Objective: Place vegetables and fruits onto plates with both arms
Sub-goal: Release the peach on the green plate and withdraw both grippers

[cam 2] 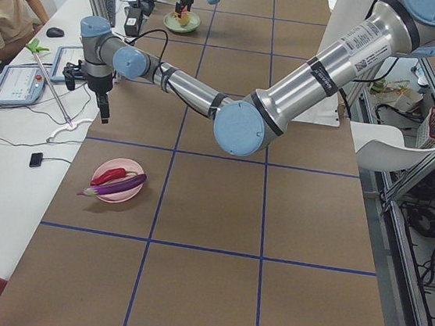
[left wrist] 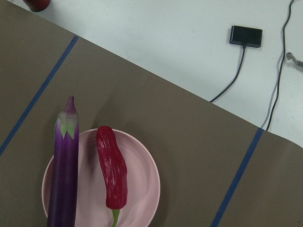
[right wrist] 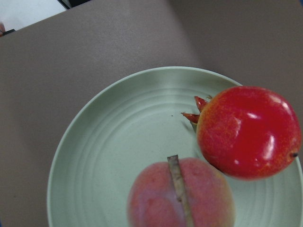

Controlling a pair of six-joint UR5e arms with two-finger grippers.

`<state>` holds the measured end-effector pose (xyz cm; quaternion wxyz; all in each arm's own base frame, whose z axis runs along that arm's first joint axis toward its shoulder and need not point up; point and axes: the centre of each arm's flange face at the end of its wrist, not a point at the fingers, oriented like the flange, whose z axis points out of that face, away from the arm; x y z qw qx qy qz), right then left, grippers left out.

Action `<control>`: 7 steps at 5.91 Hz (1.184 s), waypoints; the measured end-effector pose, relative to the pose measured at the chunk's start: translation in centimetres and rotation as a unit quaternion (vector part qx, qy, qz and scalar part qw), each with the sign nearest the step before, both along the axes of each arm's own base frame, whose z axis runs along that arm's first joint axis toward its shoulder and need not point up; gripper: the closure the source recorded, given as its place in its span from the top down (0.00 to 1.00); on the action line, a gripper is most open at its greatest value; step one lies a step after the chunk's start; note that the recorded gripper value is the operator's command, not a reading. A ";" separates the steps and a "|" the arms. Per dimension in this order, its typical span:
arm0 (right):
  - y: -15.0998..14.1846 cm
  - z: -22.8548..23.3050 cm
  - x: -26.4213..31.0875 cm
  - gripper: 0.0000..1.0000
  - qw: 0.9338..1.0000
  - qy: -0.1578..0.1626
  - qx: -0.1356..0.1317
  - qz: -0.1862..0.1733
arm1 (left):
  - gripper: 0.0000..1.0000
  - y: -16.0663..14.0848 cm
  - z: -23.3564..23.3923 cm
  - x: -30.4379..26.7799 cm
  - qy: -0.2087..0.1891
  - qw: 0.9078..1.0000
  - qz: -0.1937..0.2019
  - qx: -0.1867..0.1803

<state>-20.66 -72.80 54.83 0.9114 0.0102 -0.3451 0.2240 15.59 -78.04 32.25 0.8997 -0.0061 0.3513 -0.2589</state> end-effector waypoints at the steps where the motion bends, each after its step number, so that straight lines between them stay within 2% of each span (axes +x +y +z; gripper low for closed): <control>1: 0.7 -1.0 0.9 1.00 1.000 -0.010 0.020 -0.004 | 1.00 4.3 -0.8 -0.9 0.023 1.000 0.011 0.017; 2: 2.1 -3.5 2.3 1.00 0.999 -0.029 0.035 -0.007 | 1.00 10.4 -1.4 -2.3 0.048 0.997 0.023 0.049; 3: 5.1 -5.8 3.9 1.00 0.998 -0.050 0.047 -0.012 | 1.00 16.9 -1.5 -3.7 0.063 0.994 0.033 0.077; 4: 9.6 -7.6 5.3 1.00 0.995 -0.072 0.059 -0.024 | 1.00 22.4 -1.4 -4.9 0.069 0.992 0.045 0.100; 5: 13.3 -9.3 6.6 1.00 0.993 -0.093 0.068 -0.036 | 1.00 25.7 -0.8 -5.4 0.065 0.988 0.066 0.121; 6: 16.3 -10.2 7.9 1.00 0.991 -0.102 0.076 -0.047 | 1.00 27.8 1.0 -5.9 0.051 0.983 0.101 0.142; 7: 19.1 -9.6 9.7 1.00 0.989 -0.105 0.086 -0.061 | 1.00 29.9 4.6 -6.7 0.027 0.974 0.155 0.164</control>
